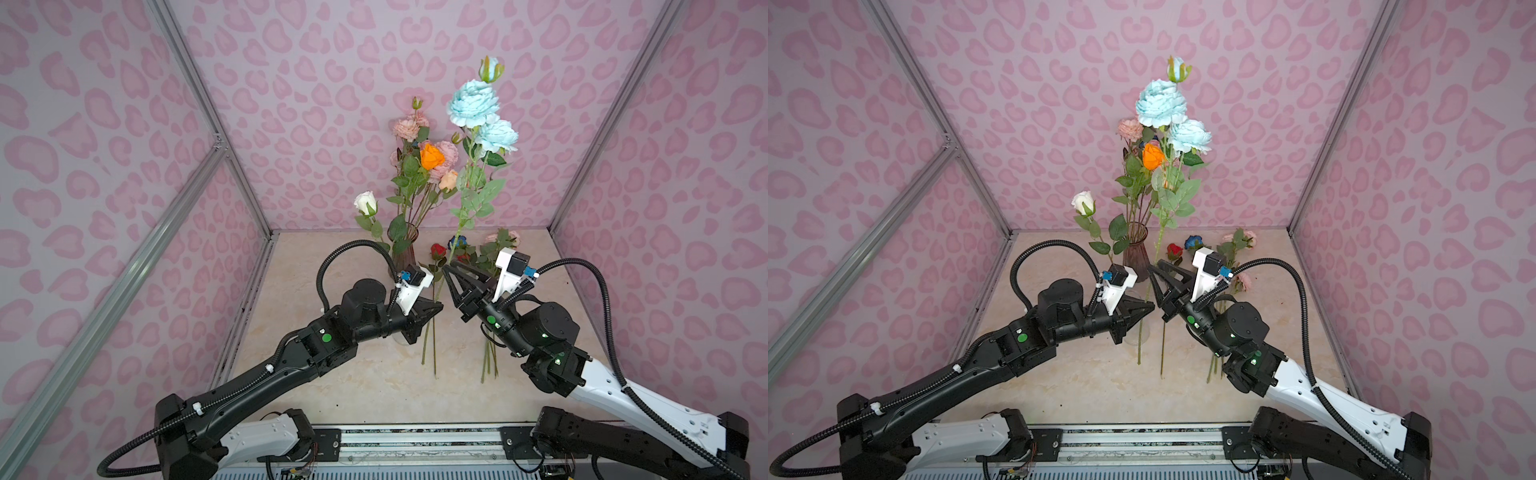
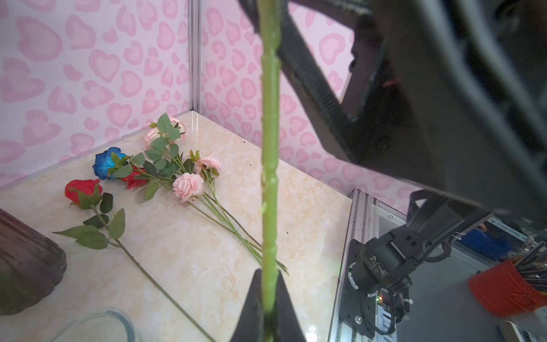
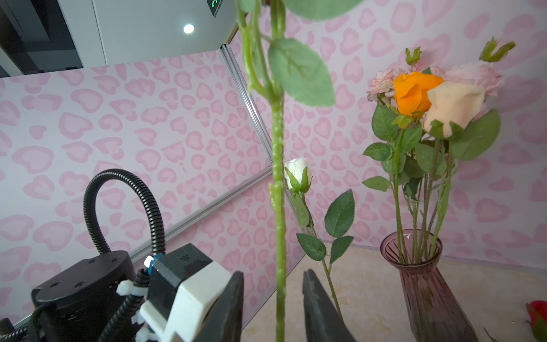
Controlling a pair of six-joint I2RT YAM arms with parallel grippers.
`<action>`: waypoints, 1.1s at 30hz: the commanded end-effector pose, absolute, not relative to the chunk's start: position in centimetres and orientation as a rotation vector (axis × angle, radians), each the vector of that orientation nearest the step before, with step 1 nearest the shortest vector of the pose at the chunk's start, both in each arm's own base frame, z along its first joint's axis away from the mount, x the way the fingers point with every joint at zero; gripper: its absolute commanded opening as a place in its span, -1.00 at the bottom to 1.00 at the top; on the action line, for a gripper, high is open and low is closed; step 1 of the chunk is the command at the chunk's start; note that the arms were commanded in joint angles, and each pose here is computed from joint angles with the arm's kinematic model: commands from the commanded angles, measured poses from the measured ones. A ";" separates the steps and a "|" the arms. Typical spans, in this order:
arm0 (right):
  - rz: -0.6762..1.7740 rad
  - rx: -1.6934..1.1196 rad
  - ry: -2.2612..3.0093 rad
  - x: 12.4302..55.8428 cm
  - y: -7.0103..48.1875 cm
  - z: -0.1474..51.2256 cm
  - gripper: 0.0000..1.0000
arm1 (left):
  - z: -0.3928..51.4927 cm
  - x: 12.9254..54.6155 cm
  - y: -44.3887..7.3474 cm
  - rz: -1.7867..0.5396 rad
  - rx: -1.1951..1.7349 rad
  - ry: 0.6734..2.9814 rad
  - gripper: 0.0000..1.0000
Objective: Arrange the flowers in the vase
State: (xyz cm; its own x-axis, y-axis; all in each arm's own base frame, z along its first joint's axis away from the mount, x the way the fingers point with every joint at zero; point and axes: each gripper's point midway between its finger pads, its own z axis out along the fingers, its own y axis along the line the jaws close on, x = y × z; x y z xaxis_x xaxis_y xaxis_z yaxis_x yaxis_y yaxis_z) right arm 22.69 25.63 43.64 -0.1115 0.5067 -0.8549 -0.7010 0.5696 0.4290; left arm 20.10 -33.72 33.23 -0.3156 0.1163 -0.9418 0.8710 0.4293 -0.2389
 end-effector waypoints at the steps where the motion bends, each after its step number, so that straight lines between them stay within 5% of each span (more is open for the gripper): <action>1: 0.888 -0.203 1.336 23.4 24.7 43.7 -0.24 | 33.9 20.2 -33.8 -0.976 0.867 1.692 -0.94; 12: 0.664 -0.259 1.487 27.0 25.3 43.3 -0.20 | 33.5 20.1 -34.2 -0.990 0.882 1.704 -0.94; 14: 0.678 -0.251 1.497 27.4 25.2 43.2 -0.36 | 33.5 20.1 -34.1 -0.988 0.884 1.701 -0.94; 17: 0.713 -0.256 1.477 27.2 25.2 43.7 -0.86 | 33.5 20.2 -34.1 -0.979 0.880 1.702 -0.94; 18: 0.724 -0.265 1.470 27.1 25.4 43.9 -0.93 | 33.5 20.3 -34.0 -0.972 0.876 1.706 -0.90; 20: 0.742 -0.285 1.456 26.8 25.7 44.4 -1.00 | 33.5 20.6 -33.9 -0.952 0.864 1.715 -0.41; 24: 0.754 -0.285 1.423 26.6 25.7 45.5 -1.00 | 34.0 21.2 -33.1 -0.904 0.825 1.718 0.08; 27: 0.745 -0.265 1.388 26.7 25.4 46.5 -1.00 | 34.9 22.0 -31.8 -0.840 0.751 1.708 0.27; 33: 0.713 -0.196 1.297 27.4 24.6 49.0 -1.00 | 37.5 25.7 -24.8 -0.545 0.370 1.660 0.31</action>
State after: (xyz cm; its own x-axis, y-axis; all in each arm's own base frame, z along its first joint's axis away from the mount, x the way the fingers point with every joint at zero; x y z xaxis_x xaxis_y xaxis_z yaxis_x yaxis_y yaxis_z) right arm 27.28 25.35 46.64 0.0090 0.3240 -0.9460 -0.5942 0.7626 0.2556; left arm 22.96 -28.78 35.99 -0.2287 0.0206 -0.9733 0.7256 0.6701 -0.1563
